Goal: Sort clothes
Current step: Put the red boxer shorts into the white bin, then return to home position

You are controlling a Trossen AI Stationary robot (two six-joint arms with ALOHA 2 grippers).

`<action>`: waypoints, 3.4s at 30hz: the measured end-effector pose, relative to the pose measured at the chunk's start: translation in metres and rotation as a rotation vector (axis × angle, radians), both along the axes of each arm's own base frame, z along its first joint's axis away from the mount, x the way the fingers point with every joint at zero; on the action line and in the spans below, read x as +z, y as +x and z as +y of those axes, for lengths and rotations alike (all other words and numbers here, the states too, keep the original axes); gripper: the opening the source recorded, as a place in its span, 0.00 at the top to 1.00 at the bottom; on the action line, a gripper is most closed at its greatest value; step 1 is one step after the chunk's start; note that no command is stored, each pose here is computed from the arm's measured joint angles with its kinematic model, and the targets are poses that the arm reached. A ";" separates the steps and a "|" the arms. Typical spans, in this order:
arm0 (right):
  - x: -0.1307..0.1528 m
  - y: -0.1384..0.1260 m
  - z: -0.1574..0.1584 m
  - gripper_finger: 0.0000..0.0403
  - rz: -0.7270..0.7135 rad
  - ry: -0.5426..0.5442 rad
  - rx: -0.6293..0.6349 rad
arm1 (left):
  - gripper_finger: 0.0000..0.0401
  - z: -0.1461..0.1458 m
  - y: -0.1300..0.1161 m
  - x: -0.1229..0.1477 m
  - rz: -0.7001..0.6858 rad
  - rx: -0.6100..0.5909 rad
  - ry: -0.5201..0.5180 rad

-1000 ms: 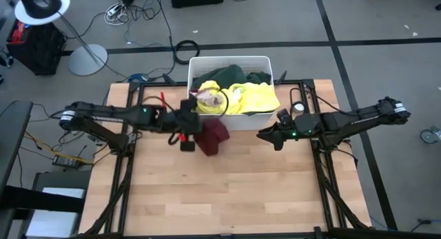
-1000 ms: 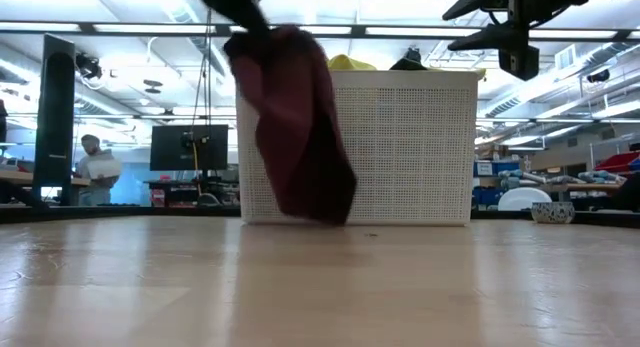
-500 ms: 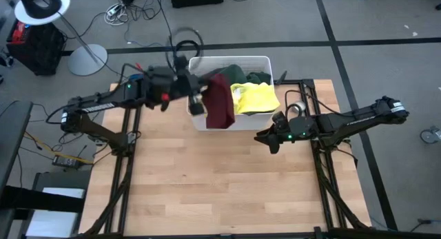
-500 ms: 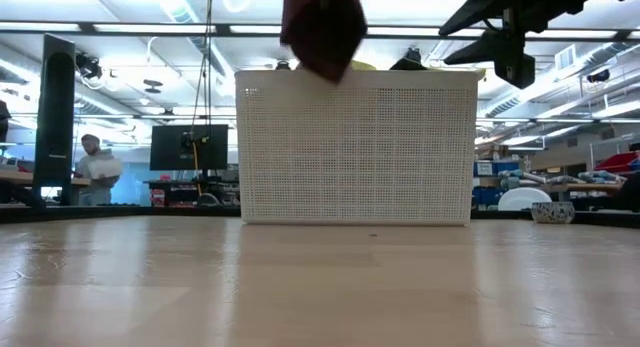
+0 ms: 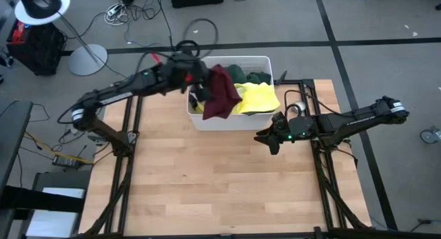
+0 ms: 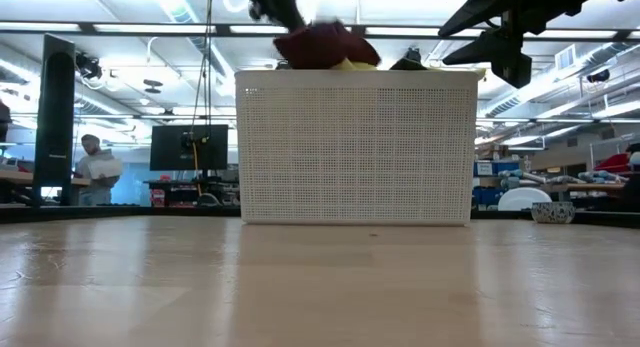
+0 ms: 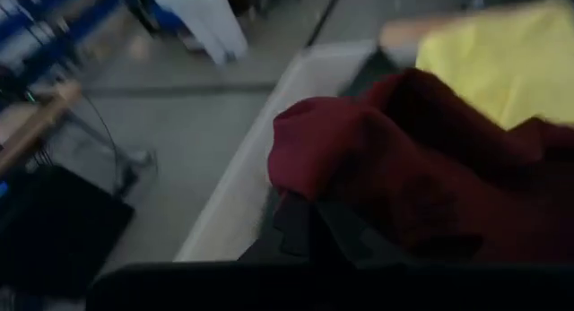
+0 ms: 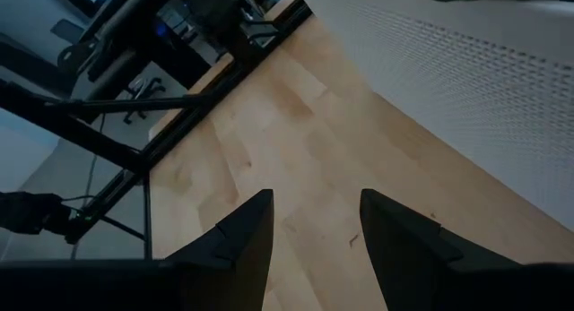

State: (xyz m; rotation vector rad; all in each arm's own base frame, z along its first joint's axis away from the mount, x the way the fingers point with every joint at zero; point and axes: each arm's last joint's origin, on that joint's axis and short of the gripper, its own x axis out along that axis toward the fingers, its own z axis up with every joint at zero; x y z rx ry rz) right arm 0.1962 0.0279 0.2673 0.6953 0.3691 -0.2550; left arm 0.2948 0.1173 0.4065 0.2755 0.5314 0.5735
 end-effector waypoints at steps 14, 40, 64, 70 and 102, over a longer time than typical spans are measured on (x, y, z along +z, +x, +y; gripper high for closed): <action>0.000 0.000 0.000 0.58 -0.002 0.005 -0.005 | 1.00 0.038 0.065 -0.130 0.335 0.084 -0.388; 0.001 0.001 0.000 0.58 -0.016 0.032 -0.010 | 0.67 0.040 0.072 -0.127 0.423 0.235 -0.631; 0.000 0.000 0.001 0.58 0.007 0.070 0.048 | 0.66 0.012 0.033 -0.013 0.562 0.114 -0.635; 0.003 -0.004 0.001 0.58 -0.010 0.066 0.067 | 0.66 -0.008 0.015 0.020 0.448 0.048 -0.542; 0.027 -0.036 -0.004 0.58 -0.132 -0.136 0.181 | 0.66 -0.122 -0.149 -0.011 -0.186 -0.417 -0.478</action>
